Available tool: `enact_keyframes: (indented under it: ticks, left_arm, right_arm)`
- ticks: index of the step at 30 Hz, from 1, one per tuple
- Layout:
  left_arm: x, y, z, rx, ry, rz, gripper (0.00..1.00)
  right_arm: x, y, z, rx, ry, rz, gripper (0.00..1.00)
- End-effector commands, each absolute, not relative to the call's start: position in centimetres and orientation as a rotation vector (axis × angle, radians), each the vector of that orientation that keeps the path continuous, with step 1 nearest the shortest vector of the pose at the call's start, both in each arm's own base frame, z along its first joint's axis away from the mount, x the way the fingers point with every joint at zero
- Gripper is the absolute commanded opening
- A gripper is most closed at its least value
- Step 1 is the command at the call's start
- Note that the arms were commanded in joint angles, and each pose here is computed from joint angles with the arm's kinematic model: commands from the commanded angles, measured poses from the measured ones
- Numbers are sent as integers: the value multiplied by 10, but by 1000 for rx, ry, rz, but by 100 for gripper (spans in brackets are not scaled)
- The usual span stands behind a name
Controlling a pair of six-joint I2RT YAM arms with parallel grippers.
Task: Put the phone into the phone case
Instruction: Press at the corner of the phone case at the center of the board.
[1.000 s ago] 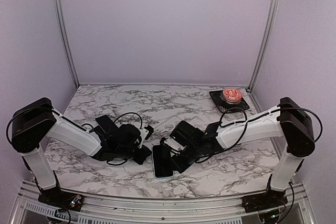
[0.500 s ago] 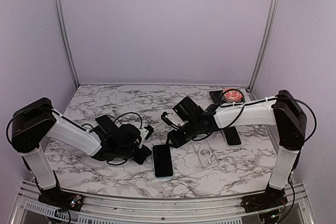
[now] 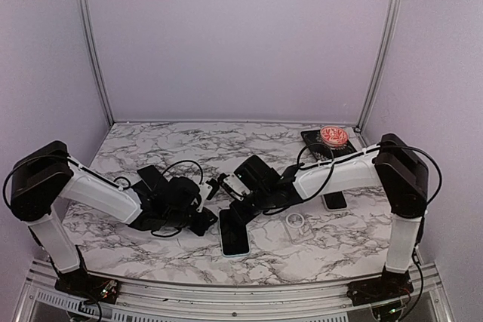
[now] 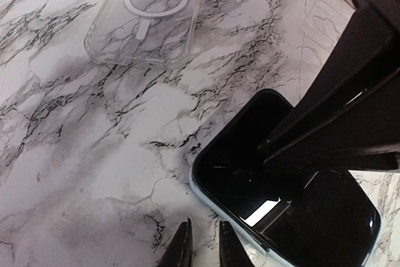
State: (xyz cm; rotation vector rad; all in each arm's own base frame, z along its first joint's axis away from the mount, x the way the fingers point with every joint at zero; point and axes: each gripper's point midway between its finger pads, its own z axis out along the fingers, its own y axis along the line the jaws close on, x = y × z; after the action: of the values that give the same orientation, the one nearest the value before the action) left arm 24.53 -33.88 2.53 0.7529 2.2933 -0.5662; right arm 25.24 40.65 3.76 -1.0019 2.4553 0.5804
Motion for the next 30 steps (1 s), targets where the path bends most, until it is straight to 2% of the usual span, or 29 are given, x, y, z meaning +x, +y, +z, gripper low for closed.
enact_keyframes:
  ticks: [1,3,5,8,11,12,15,18,19,24,30]
  left_arm:
    - [249,-346,70,733,2202,-642,19]
    - [251,-351,79,742,2182,-649,22]
    - [256,-350,80,731,2192,-626,22]
    - [261,-343,87,669,2191,-616,22]
    - [270,-331,95,612,2175,-544,34]
    - [274,-326,97,590,2173,-512,39]
    - [286,-306,102,487,2176,-402,66]
    - [298,-282,113,377,2151,-293,94]
    - [300,-278,122,365,2122,-276,98]
    - [313,-247,160,202,1987,-167,99]
    - [316,-221,163,87,1954,-70,99]
  right_arm:
    - [220,339,-29,-1055,2703,262,6]
    - [219,345,-20,-1056,2700,310,8]
    - [226,357,5,-1028,2655,365,19]
    - [250,366,57,-929,2549,323,52]
    - [258,360,81,-834,2550,246,91]
    - [255,360,82,-814,2566,242,98]
    - [245,364,88,-768,2582,230,99]
    - [262,350,113,-624,2497,88,99]
    - [275,348,131,-555,2425,62,99]
    - [303,353,181,-354,2216,189,99]
    - [276,388,210,-484,2093,636,99]
